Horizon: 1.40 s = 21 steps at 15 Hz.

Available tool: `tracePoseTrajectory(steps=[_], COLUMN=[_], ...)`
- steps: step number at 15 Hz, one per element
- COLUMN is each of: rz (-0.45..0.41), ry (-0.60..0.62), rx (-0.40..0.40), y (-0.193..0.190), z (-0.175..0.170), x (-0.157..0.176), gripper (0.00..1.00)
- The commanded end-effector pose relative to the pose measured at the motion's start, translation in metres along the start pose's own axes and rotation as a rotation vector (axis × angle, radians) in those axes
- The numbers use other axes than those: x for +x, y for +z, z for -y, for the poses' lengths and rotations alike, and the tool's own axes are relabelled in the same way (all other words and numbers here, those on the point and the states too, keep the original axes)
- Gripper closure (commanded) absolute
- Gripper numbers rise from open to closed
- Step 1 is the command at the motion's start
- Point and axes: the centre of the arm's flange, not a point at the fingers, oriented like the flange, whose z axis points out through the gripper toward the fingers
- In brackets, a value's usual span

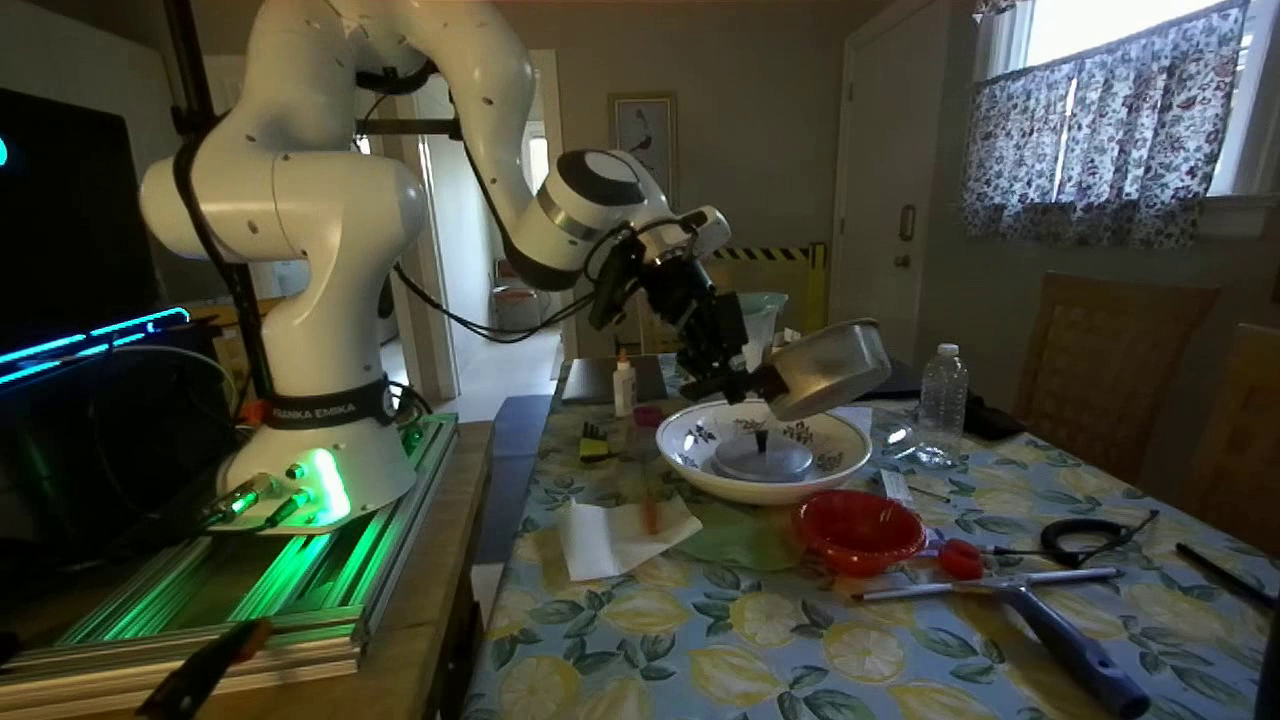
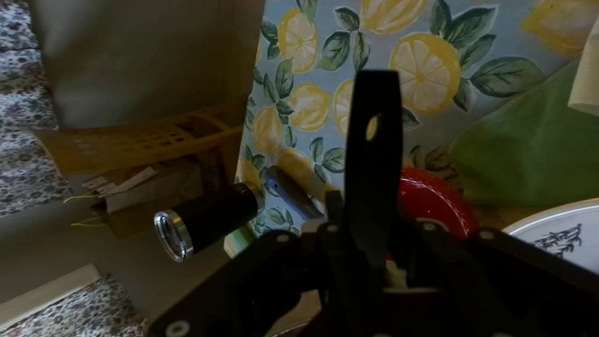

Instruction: Pick up the pot from the table and pour it's contents in the bowl

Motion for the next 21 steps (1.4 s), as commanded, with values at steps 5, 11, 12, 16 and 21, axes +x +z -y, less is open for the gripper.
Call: tracePoseTrajectory(steps=[5,11,12,16,21], rz=[0.003,0.037,0.064,0.108,0.147], ry=[-0.017,-0.056,-0.088,-0.201,-0.309], rx=[-0.053,-0.131,-0.173,-0.294,-0.45], y=[-0.009,-0.013,-0.016,-0.029,-0.044], z=[0.011,0.01,0.01,0.015,0.019], x=[0.002,0.011,0.018,0.038,0.053], gripper=[0.75,0.94,0.94,0.94,0.94])
